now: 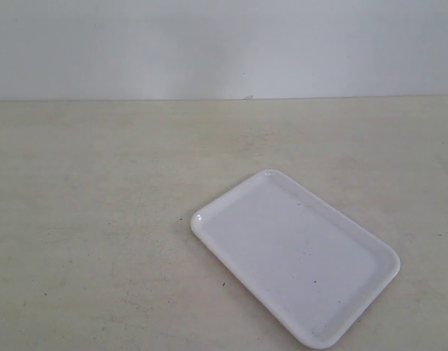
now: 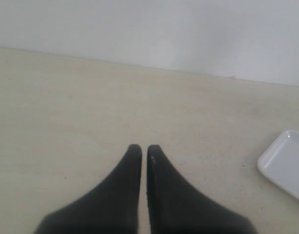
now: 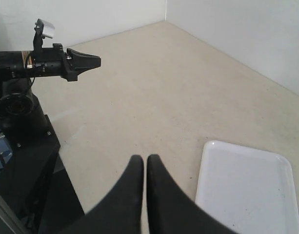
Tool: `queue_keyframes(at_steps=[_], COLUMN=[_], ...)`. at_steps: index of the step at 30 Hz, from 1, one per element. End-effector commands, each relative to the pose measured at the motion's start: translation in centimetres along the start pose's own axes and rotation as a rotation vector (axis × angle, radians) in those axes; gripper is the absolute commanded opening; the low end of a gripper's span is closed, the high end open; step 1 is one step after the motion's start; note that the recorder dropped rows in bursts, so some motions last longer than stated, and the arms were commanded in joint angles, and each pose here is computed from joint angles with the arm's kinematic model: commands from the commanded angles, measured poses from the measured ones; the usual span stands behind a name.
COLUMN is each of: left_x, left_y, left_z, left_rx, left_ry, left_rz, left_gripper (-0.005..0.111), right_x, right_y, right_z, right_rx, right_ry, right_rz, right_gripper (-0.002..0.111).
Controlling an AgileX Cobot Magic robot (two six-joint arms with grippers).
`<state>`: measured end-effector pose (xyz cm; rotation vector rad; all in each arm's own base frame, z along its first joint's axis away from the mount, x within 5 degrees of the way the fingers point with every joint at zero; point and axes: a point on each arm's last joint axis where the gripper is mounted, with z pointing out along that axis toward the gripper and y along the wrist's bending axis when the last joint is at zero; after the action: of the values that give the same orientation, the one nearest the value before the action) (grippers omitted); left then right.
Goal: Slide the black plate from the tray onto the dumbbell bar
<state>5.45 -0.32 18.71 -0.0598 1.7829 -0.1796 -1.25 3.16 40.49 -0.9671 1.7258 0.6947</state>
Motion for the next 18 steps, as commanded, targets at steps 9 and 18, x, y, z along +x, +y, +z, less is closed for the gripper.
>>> queue_keyframes(at_steps=[9,18], left_x=[-0.03,-0.03], left_y=[-0.01,-0.01], left_z=[0.01,0.01], left_rx=[0.001,0.001], left_ry=[-0.012,-0.012], left_rz=[-0.002,-0.002], left_gripper=[0.004,0.004], right_x=[0.08,0.08], right_y=[-0.02,-0.02], right_z=[-0.01,-0.01], right_rx=[0.007,0.007], right_ry=[-0.007,-0.007], right_rz=[0.023,0.034], right_gripper=[0.0,0.0])
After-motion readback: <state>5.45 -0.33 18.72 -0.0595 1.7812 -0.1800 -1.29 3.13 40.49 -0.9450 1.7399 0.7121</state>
